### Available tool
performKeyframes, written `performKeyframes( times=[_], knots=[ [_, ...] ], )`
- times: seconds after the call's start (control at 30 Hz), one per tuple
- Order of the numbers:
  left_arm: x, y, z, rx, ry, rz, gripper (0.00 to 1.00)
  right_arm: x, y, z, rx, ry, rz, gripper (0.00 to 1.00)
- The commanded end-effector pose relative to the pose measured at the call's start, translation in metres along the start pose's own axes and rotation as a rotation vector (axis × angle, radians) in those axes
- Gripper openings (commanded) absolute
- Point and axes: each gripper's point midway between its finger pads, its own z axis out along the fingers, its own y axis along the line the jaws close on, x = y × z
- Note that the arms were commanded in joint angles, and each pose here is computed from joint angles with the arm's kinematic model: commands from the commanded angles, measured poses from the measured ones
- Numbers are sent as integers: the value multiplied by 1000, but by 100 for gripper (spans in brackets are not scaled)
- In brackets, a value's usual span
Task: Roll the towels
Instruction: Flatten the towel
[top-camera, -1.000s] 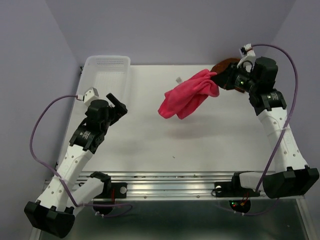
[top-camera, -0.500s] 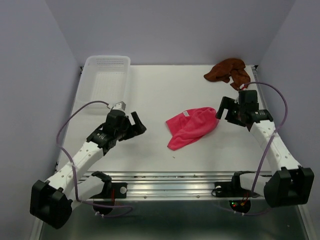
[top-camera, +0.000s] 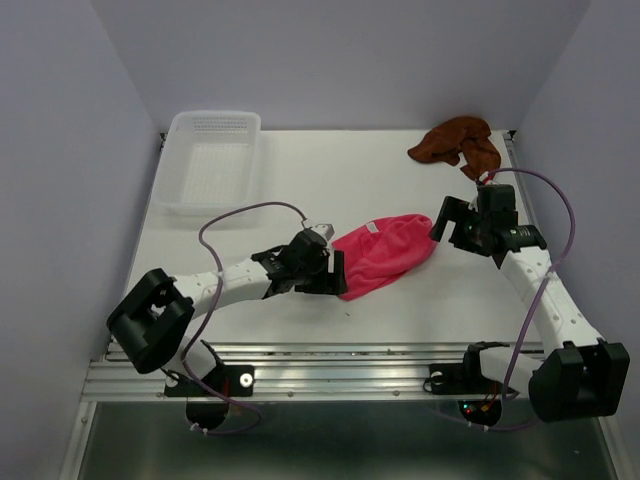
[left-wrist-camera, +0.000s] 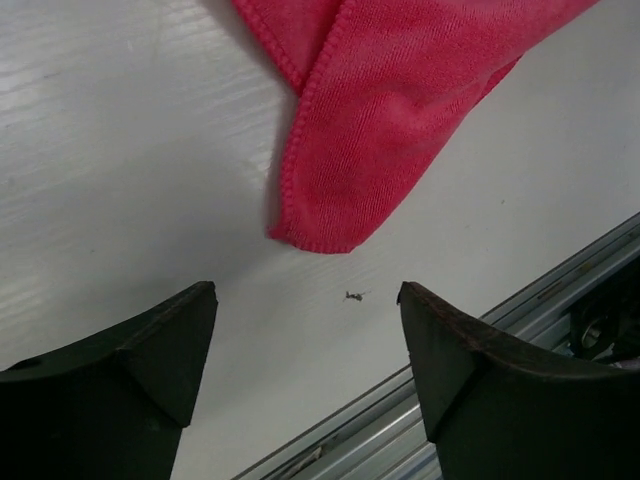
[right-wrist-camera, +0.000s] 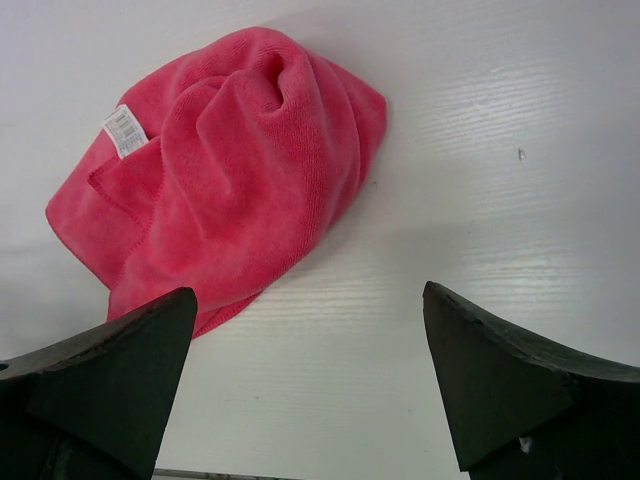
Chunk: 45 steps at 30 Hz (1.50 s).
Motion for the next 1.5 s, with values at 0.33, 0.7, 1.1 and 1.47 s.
performKeyframes(
  times=[0.33, 0.7, 1.1, 1.47],
  knots=[
    [11, -17, 51, -32, 81, 115, 31, -12, 27, 6, -149, -10, -68, 100],
    [-16, -27, 28, -41, -37, 75, 0, 12, 34, 11, -128, 49, -161, 100],
    [-140, -57, -60, -17, -425, -59, 0, 77, 83, 1, -236, 89, -218, 100],
    [-202, -26, -58, -58, -490, -170, 0, 133, 157, -3, -292, 7, -578, 100]
  ],
)
